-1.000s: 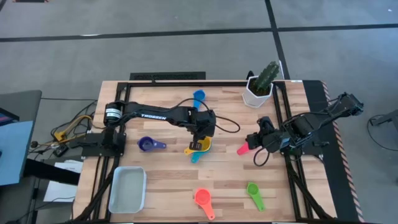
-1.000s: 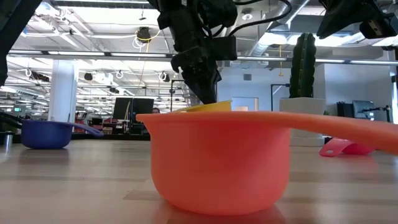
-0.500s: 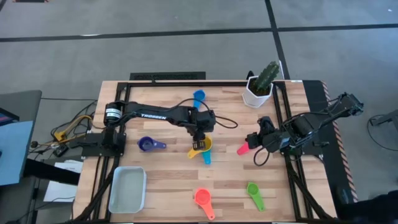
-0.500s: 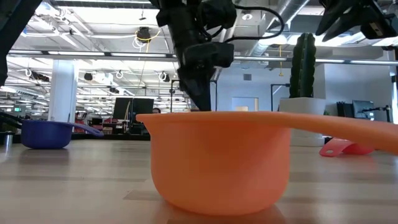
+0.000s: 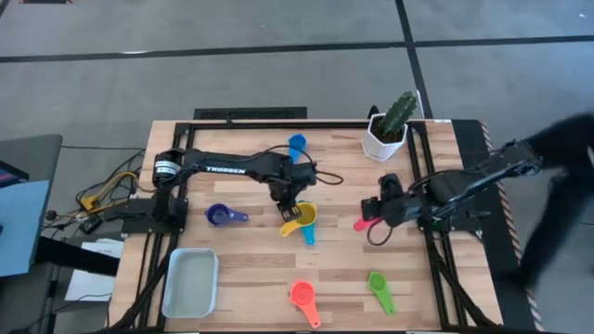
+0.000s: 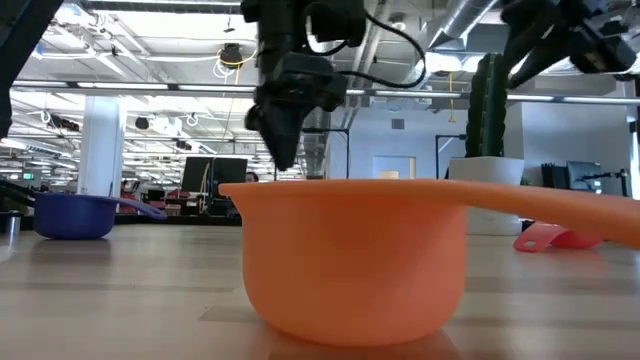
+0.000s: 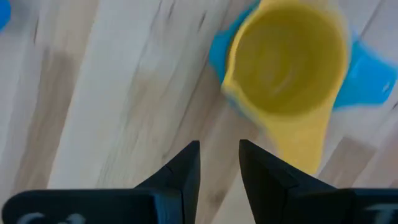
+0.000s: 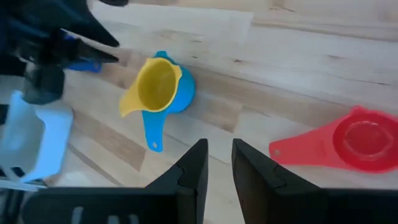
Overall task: Nest measuring cups in basket
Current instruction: Stack the yellow measuring cup on top of the light blue measuring cup
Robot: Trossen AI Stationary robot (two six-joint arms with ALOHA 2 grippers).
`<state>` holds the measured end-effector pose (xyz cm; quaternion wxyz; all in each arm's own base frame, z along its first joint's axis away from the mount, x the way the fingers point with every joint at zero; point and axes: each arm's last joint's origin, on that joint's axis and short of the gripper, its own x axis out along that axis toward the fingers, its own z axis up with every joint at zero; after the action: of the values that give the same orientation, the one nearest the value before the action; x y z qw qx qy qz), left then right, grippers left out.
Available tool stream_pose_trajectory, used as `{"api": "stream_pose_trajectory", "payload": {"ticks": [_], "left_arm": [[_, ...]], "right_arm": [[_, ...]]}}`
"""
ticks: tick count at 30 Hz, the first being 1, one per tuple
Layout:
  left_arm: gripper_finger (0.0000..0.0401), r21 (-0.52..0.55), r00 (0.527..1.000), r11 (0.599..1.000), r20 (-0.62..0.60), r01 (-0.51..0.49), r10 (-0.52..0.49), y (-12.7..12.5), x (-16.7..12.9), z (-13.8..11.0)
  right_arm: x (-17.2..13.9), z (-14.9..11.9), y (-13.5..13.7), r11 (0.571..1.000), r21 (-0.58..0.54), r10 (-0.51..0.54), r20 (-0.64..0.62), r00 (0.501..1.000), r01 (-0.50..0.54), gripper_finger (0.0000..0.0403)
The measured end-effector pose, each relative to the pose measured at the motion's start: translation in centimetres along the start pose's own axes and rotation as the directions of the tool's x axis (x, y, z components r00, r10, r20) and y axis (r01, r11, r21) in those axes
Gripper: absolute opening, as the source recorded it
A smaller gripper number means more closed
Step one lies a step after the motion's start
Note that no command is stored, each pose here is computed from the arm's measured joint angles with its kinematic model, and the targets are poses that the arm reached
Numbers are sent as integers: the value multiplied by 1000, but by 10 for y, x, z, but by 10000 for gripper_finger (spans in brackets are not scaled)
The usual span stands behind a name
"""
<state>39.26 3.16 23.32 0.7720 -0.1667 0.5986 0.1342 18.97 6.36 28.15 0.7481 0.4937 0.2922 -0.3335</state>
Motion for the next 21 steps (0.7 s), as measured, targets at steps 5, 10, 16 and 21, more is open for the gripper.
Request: {"api": "stream_pose_trajectory", "payload": {"ticks": [5,10,16,21], "left_arm": [[98,-67,1000,998,-5,9,-9,9,7,-30],[98,-100,993,990,68,101,-95,5,22,-52],[98,-72,975,979,130,192,-182,-15,38,-63],[98,-80,975,981,152,178,-165,-21,39,-65]], "right_arm": [[32,-10,17,997,-79,-2,-19,1000,1,96],[63,-16,27,989,-148,-21,-36,999,15,88],[106,-22,41,971,-231,30,-159,987,-66,74],[139,-28,42,973,-223,15,-203,979,-61,66]]}}
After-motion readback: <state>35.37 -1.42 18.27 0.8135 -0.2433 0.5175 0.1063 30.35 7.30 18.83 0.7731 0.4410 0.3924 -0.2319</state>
